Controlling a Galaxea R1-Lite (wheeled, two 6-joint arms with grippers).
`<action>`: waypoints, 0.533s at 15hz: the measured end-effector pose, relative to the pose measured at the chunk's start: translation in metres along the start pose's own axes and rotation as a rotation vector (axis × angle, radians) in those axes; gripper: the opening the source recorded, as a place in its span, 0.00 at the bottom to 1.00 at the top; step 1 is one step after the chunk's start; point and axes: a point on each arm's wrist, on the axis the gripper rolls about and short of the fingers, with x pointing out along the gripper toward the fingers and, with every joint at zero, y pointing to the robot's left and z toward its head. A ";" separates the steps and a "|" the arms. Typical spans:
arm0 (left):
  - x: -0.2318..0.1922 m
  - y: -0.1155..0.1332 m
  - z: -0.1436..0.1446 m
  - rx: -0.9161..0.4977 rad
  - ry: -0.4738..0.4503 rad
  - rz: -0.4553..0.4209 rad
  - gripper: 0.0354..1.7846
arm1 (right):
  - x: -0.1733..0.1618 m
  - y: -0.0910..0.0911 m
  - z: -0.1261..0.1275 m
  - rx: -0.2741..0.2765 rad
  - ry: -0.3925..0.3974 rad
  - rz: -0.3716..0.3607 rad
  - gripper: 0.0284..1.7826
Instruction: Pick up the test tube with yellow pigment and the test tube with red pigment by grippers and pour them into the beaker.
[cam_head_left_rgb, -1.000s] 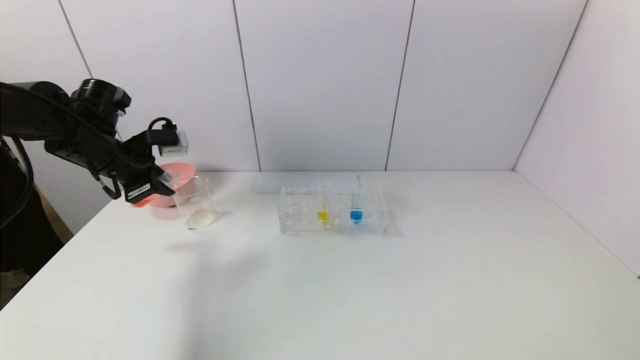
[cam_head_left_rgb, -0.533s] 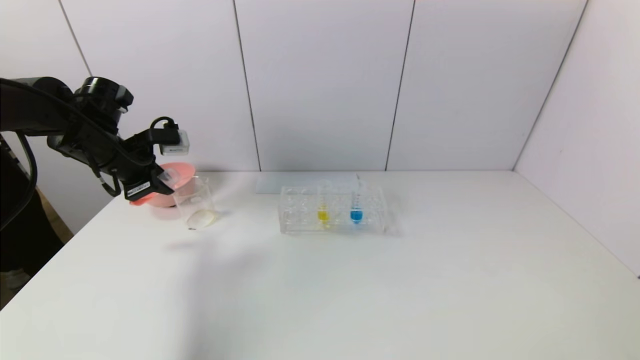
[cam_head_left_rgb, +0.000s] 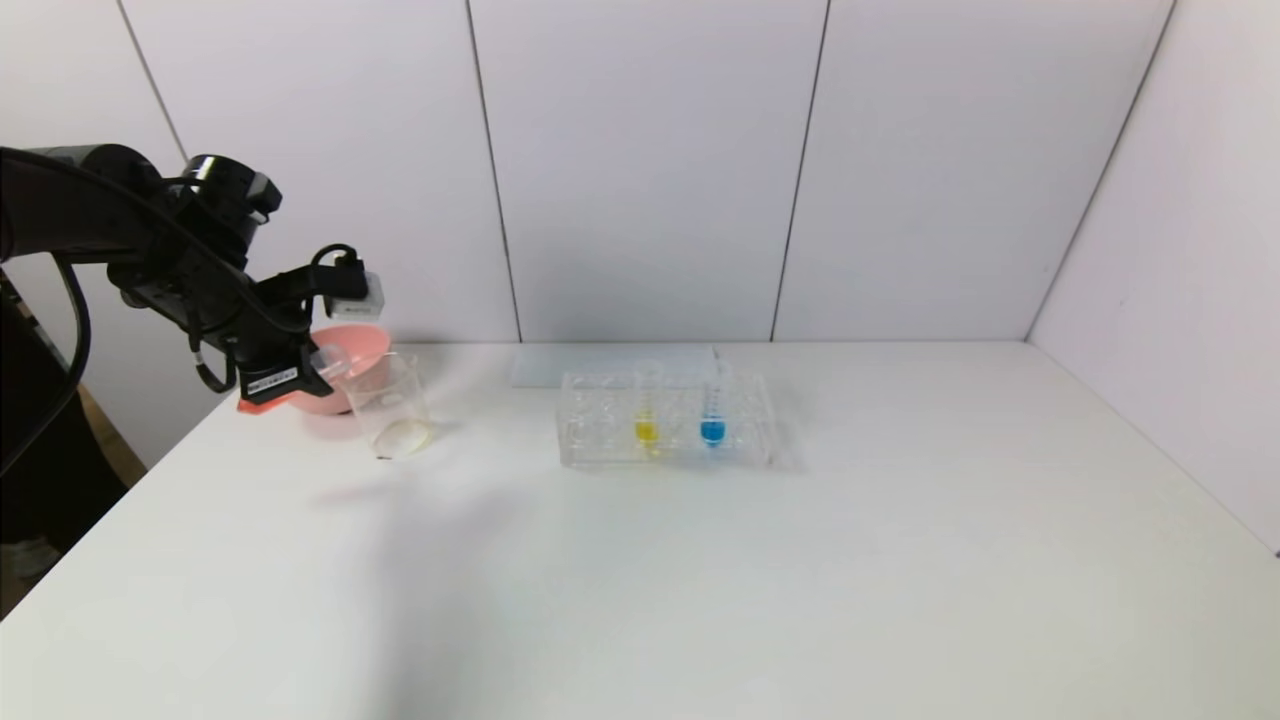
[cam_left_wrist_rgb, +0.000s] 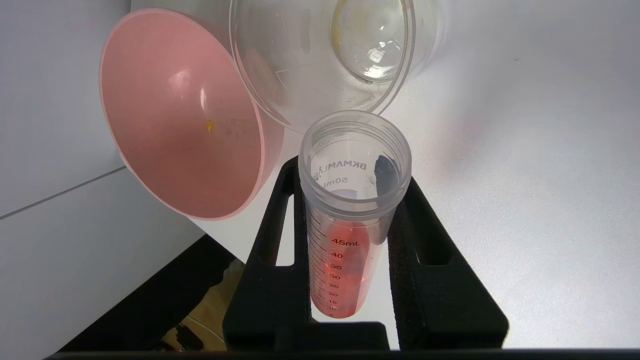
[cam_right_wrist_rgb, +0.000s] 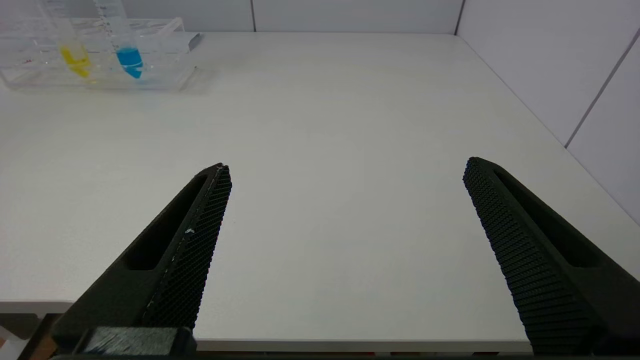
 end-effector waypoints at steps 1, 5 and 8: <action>0.000 0.001 0.000 0.000 0.012 0.004 0.24 | 0.000 0.000 0.000 0.000 0.000 0.000 0.95; 0.001 0.003 0.002 0.005 0.053 0.016 0.24 | 0.000 0.000 0.000 0.000 0.000 0.000 0.95; 0.002 0.003 0.003 0.007 0.096 0.014 0.24 | 0.000 0.000 0.000 0.000 0.000 0.001 0.95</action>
